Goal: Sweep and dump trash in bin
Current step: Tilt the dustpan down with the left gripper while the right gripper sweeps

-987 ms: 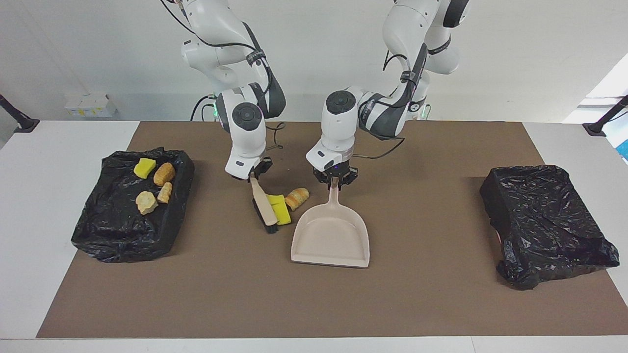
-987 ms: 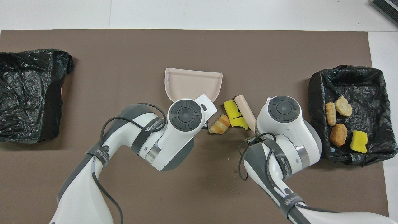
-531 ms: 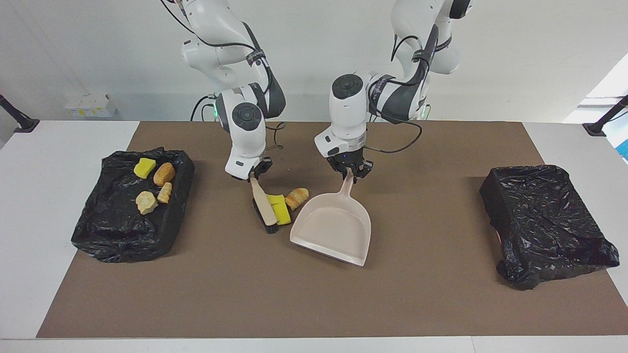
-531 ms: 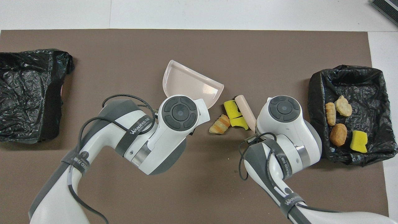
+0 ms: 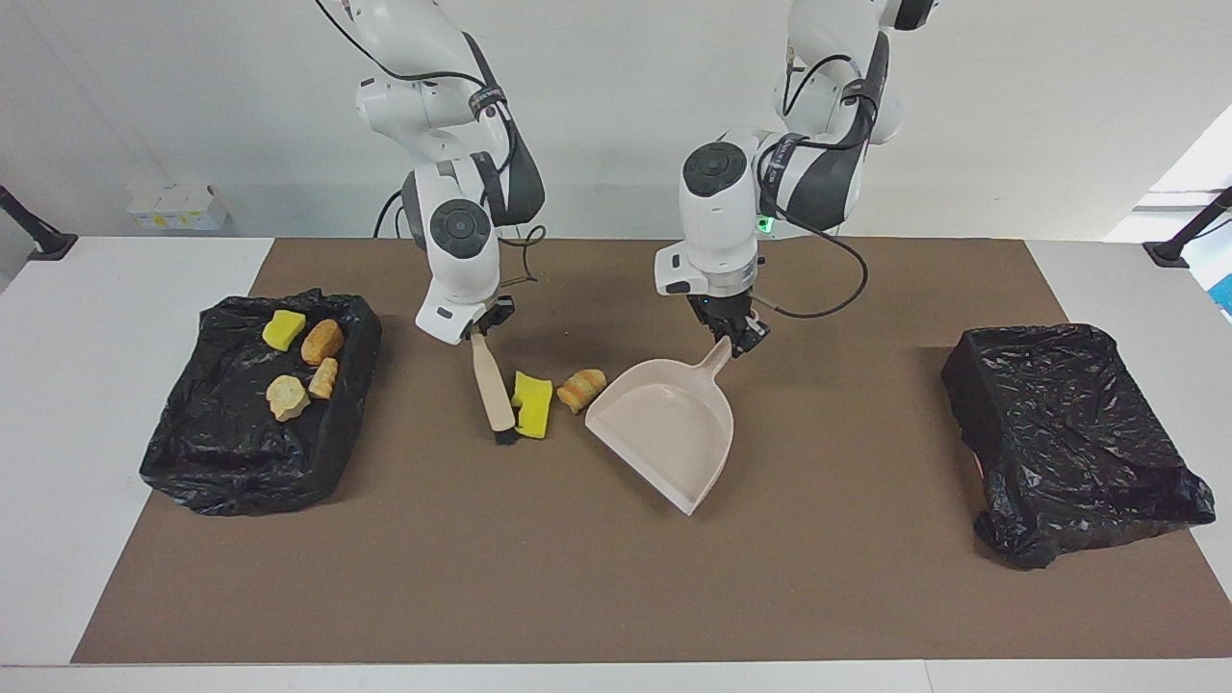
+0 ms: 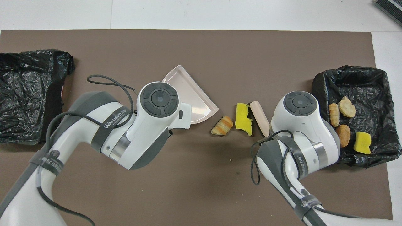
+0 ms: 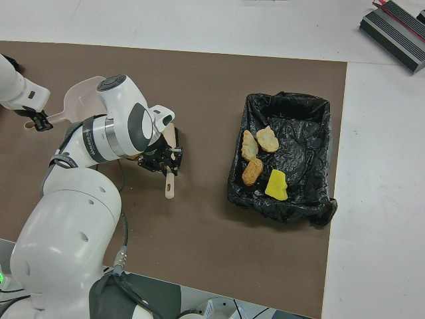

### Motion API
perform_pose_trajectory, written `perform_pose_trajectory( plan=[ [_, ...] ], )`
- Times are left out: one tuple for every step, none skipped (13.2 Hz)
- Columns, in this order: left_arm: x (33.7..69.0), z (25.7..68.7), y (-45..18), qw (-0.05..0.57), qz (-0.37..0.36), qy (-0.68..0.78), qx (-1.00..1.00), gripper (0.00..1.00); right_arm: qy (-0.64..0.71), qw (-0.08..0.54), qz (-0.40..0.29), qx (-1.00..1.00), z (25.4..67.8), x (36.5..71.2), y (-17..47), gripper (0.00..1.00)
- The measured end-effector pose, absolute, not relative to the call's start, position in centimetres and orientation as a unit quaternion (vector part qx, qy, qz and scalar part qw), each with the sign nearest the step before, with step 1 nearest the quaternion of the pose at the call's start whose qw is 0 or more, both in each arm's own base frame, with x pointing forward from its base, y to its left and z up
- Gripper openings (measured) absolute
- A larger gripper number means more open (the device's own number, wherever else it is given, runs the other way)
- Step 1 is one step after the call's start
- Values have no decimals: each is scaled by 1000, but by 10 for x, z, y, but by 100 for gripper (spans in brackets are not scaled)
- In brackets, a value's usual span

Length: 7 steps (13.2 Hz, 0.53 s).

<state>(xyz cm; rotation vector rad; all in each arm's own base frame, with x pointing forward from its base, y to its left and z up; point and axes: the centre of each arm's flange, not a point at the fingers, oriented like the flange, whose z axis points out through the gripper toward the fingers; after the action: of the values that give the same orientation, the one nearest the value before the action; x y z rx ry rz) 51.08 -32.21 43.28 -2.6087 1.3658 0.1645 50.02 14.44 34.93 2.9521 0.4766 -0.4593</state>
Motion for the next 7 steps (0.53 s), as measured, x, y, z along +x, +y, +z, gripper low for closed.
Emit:
perform_pose_trajectory(
  plan=[
    [514,433,-310,95,72,486,-866,31,151,57,-152,975,350,500,138,25],
    [515,432,-302,93,85,508,-852,31,140,52,-152,977,350,499,133,25],
    [515,430,-298,90,93,530,-838,31,124,40,-148,980,348,497,131,25],
    [513,427,-297,88,100,552,-823,31,106,30,-142,984,345,494,134,25],
    [510,423,-297,85,107,576,-806,31,91,25,-137,986,343,490,136,25],
    [505,419,-295,81,115,601,-787,31,76,24,-137,987,342,486,140,25],
    [501,416,-294,78,119,624,-769,31,57,21,-137,989,340,481,146,25]
  ],
)
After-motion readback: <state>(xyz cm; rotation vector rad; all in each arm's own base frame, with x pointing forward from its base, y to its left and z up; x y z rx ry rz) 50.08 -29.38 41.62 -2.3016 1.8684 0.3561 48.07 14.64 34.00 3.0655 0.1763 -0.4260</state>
